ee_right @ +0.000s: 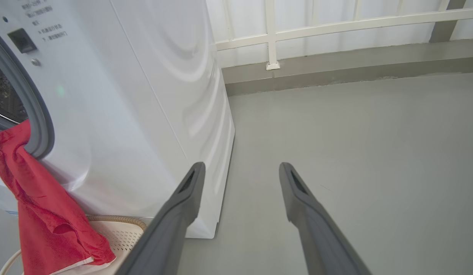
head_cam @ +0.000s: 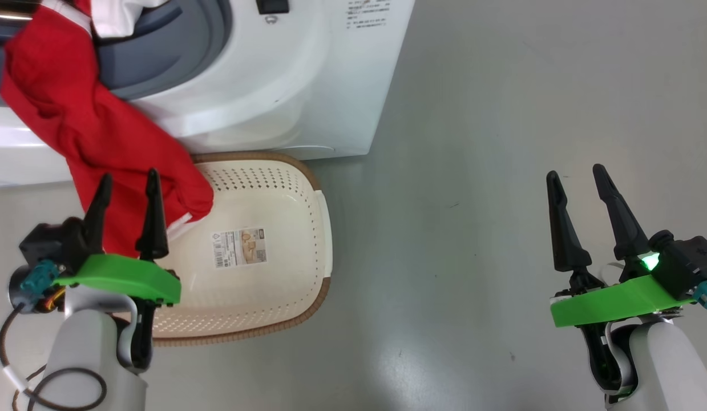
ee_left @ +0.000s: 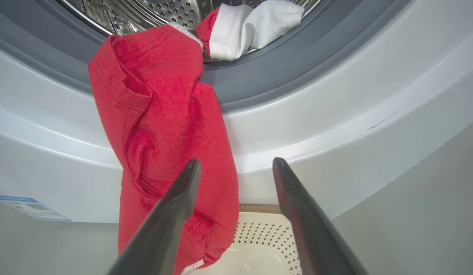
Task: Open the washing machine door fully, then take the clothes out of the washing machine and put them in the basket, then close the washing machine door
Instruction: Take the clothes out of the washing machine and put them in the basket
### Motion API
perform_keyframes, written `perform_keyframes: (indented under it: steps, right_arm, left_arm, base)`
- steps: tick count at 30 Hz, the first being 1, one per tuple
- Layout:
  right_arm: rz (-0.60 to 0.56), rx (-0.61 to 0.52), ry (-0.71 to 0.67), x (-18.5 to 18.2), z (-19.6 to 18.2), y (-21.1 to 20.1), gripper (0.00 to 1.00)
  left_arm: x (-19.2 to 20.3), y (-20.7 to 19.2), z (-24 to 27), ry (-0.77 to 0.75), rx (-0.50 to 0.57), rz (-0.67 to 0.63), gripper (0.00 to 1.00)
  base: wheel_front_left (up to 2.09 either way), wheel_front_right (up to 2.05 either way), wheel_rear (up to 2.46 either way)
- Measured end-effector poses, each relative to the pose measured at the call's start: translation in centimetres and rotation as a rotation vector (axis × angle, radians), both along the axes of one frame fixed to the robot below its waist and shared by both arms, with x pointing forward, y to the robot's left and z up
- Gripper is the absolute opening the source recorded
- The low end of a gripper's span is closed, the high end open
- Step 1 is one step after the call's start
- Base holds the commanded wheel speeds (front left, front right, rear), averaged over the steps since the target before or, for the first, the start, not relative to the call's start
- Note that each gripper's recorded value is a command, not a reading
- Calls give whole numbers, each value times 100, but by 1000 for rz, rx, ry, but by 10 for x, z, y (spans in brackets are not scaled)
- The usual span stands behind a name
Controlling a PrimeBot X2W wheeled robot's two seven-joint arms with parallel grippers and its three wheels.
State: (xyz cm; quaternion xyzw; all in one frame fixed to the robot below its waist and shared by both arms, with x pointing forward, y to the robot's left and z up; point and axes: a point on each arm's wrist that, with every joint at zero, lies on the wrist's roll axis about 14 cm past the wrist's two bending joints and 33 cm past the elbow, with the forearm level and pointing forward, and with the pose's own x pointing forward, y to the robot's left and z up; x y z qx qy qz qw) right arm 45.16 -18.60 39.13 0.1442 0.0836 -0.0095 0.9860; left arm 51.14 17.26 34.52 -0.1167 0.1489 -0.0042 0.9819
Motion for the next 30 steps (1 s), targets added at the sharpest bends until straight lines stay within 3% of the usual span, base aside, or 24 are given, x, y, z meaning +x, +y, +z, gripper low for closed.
perform_keyframes:
  steps: [18,30]
  right_arm:
    - [18,-6,4,2,-3,5,100]
    - [25,-11,21,3,-11,7,100]
  left_arm:
    - [-31,19,23,-82,67,32,100]
    - [-24,18,25,-97,75,26,100]
  base:
    - [0,0,0]
    - [0,0,0]
